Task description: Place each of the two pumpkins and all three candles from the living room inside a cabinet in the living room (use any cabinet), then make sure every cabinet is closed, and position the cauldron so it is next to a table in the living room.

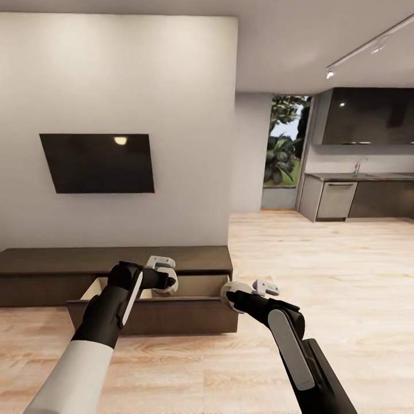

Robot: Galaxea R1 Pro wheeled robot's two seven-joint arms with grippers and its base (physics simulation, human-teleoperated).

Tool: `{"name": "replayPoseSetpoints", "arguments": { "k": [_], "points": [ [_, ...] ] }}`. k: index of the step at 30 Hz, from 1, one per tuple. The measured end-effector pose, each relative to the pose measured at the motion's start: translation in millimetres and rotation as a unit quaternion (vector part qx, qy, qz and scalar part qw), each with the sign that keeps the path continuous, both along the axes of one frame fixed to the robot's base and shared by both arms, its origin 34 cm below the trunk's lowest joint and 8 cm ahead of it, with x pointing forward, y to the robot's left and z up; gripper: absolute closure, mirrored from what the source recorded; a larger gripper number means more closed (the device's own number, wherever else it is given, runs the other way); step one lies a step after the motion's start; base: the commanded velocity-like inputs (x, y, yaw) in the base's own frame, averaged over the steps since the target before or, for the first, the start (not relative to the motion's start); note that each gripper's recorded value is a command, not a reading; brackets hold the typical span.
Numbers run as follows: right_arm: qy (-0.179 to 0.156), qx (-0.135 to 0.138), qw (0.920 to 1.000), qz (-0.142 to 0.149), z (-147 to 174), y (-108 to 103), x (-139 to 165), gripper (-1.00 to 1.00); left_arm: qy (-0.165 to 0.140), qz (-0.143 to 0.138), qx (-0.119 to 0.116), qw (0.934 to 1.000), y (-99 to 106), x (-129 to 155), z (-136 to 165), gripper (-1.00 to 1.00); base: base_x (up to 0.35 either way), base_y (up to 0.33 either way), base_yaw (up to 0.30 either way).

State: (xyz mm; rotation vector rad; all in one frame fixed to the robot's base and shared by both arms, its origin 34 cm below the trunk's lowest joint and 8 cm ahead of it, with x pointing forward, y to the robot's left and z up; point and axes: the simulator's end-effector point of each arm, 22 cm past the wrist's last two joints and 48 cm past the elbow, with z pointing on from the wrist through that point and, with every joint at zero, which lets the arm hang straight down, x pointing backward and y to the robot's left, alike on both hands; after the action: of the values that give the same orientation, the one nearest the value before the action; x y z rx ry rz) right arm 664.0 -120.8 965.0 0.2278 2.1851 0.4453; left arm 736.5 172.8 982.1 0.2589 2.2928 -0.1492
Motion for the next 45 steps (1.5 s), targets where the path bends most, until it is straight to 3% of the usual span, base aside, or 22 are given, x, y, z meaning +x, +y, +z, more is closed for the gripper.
{"name": "replayPoseSetpoints", "arguments": {
  "k": [18,39,41,44,45],
  "points": [
    [0.017,0.0,0.9998,0.0,7,0,0,1.0,0.015,0.001,0.0,0.9999,1,1,7,1.0,0.0,0.0,0.0],
    [0.032,-0.001,0.9995,-0.001,-10,0,0,1.0,0.033,0.001,-0.001,0.9995,2,3,-13,1.0,0.026,0.013,0.0],
    [0.031,-0.004,0.9995,-0.002,-12,-1,0,1.0,0.034,0.001,0.0,0.9994,2,3,-15,1.0,0.234,0.121,0.0],
    [0.027,-0.037,0.9989,-0.011,-15,-22,3,1.0,0.035,0.001,0.0,0.9994,2,3,-16,1.0,0.275,0.143,0.0],
    [0.025,-0.031,0.9991,-0.011,-14,-22,4,1.0,0.036,0.001,0.0,0.9994,2,3,-17,1.0,0.276,0.147,0.0]
  ]
}}
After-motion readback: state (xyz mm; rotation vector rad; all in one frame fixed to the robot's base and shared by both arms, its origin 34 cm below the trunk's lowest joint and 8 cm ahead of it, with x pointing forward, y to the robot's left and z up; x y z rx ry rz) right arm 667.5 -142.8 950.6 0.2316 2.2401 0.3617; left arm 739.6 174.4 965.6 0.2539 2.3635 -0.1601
